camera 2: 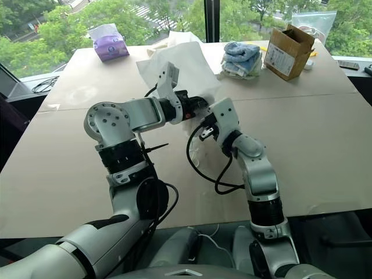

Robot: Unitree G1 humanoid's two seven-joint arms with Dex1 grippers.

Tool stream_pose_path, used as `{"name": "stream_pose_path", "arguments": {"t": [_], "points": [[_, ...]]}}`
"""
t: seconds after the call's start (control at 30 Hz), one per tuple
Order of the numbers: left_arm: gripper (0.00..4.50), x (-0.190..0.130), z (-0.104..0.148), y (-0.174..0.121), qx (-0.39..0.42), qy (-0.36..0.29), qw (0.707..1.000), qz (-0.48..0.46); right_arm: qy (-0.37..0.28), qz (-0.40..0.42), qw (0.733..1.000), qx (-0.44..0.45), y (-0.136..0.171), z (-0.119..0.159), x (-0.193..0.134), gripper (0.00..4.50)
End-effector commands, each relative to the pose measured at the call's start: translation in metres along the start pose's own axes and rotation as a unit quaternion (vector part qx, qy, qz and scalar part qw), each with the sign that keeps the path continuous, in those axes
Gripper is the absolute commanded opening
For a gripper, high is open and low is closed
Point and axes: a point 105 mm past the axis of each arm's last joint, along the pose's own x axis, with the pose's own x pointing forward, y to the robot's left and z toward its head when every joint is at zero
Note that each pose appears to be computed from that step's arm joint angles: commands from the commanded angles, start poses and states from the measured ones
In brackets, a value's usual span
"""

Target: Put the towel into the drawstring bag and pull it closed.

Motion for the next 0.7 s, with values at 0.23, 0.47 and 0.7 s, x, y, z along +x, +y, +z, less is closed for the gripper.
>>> {"name": "stream_pose_path", "arguments": {"t": [0.23,0.47,0.7], "points": [[0.0,-0.001,-0.006,0.001,-0.018,0.014,0.999,-0.022,-0.065,0.041,0.952,0.298,0.01,0.04,-0.006,0.03],[0.0,-0.001,0.003,-0.001,-0.049,-0.003,0.998,-0.031,0.007,0.082,0.952,0.294,0.028,0.027,-0.017,0.03],[0.0,-0.002,0.009,-0.001,-0.096,-0.018,0.993,-0.059,0.05,0.1,0.938,0.329,0.038,0.015,-0.029,0.03]]}}
